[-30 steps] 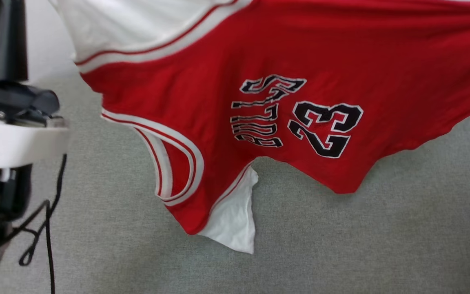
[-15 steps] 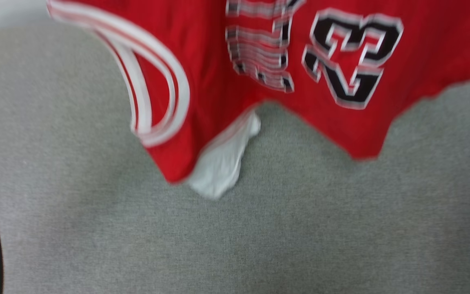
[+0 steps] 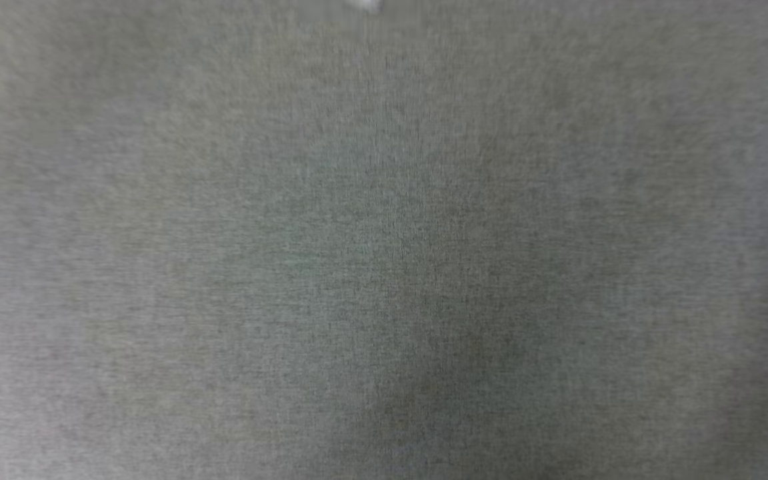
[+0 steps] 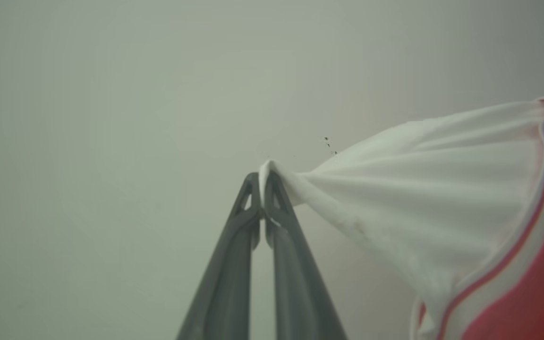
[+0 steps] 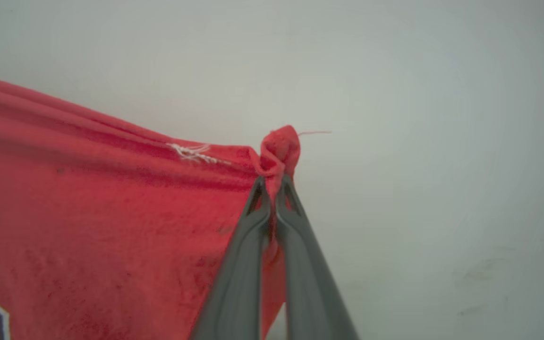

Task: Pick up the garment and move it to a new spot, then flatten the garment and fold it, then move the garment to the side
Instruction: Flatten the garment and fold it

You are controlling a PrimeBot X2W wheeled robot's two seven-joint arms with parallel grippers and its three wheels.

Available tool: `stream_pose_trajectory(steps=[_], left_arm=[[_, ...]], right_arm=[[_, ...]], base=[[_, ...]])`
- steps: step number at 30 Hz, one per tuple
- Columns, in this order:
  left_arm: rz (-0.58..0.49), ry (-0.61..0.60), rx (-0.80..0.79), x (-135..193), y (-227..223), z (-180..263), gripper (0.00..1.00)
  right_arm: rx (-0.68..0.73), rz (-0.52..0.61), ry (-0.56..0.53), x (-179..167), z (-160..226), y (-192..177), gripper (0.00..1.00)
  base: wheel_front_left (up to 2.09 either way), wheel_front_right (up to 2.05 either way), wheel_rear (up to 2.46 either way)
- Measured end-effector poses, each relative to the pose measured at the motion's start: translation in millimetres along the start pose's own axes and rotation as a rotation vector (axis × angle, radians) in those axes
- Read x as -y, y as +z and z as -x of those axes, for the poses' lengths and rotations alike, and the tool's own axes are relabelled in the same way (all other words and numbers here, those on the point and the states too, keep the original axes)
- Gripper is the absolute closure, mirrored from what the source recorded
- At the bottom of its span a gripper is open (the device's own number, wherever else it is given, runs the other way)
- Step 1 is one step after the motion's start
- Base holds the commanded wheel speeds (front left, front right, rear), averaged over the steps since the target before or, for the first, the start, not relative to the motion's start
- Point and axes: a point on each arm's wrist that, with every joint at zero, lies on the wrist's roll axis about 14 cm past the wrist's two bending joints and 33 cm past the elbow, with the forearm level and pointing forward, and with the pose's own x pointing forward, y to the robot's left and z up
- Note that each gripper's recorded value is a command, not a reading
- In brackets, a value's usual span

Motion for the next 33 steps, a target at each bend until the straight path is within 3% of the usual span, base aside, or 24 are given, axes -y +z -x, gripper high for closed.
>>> stream_pose_trajectory(steps=[9, 16, 23, 33], left_arm=[[-0.015, 0.064, -0.005, 6.8, -80.5, -28.4, 1.00], [0.064, 0.032, -0.099, 40.0, -139.4, -13.5, 1.00], [0.195, -0.035, -0.179, 98.5, -176.6, 34.3, 1.00], [0.335, -0.113, -0.290, 157.2, -171.1, 109.8, 1.00]], right_arm=[[0.107, 0.014, -0.060, 3.3, -63.7, -36.1, 1.00], [0.055, -0.007, -0.047, -7.4, -78.1, -103.6, 1.00], [-0.076, -0.018, -0.031, -12.7, -60.8, -184.9, 1.00], [-0.150, -0.069, -0.008, -22.1, -7.7, -213.7, 1.00]], base=[[0.00, 0.00, 0.00], [0.00, 0.00, 0.00], [0.00, 0.00, 0.00], [0.00, 0.00, 0.00]])
